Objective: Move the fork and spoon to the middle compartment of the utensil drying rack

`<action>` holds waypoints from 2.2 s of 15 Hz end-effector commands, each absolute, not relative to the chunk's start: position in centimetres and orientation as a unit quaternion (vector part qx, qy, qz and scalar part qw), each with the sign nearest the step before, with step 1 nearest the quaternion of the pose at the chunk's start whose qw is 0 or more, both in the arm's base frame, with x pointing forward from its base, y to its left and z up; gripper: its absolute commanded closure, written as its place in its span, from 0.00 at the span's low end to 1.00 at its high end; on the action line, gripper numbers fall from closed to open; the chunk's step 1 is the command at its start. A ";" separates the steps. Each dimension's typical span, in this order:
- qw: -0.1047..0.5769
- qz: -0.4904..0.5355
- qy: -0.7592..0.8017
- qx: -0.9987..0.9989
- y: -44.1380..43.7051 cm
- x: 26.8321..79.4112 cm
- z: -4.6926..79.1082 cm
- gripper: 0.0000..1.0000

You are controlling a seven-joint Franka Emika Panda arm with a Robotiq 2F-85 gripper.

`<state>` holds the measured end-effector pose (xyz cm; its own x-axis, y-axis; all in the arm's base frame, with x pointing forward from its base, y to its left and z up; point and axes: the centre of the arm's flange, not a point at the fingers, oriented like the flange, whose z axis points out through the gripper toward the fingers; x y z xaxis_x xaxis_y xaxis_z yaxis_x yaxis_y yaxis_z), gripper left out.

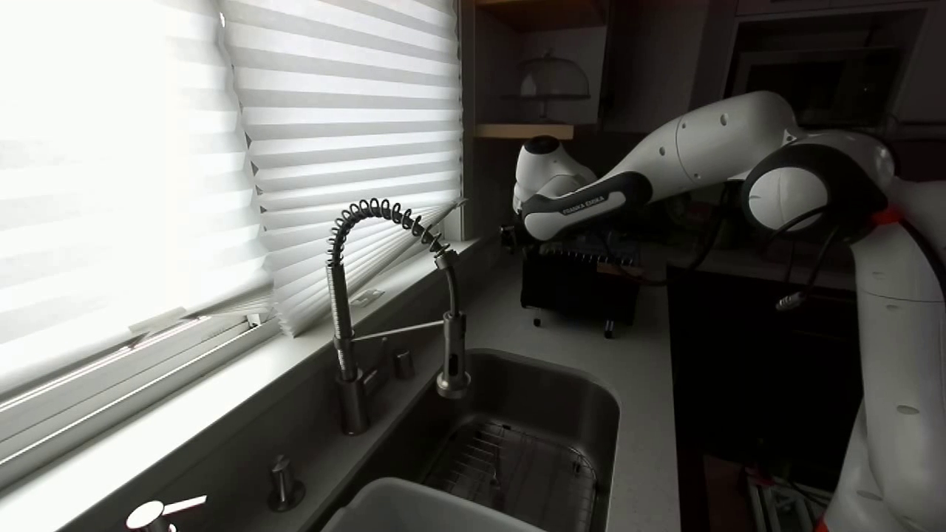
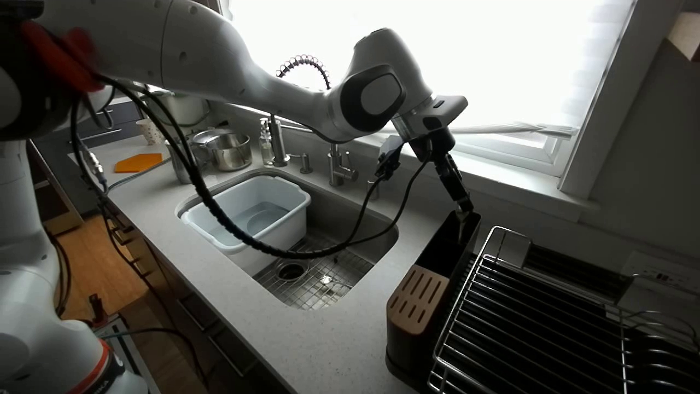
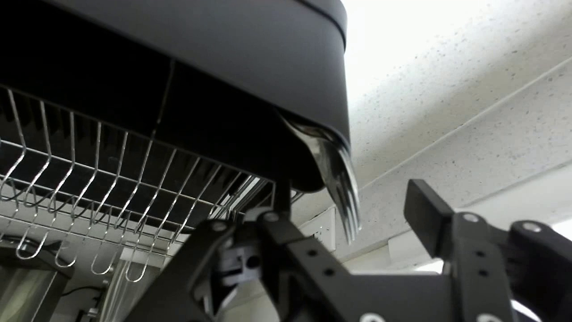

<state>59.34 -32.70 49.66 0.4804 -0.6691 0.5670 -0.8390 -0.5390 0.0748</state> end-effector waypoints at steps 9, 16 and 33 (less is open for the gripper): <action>0.177 0.221 -0.456 0.844 -33.4 59.9 50.3 0.98; 0.170 0.224 -0.457 0.844 -33.1 58.5 52.2 0.98; 0.117 0.308 -0.476 0.815 -31.3 52.5 62.8 0.98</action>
<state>55.02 -31.91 62.25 0.3654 -0.6844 0.6309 -0.8508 -0.5205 -0.0720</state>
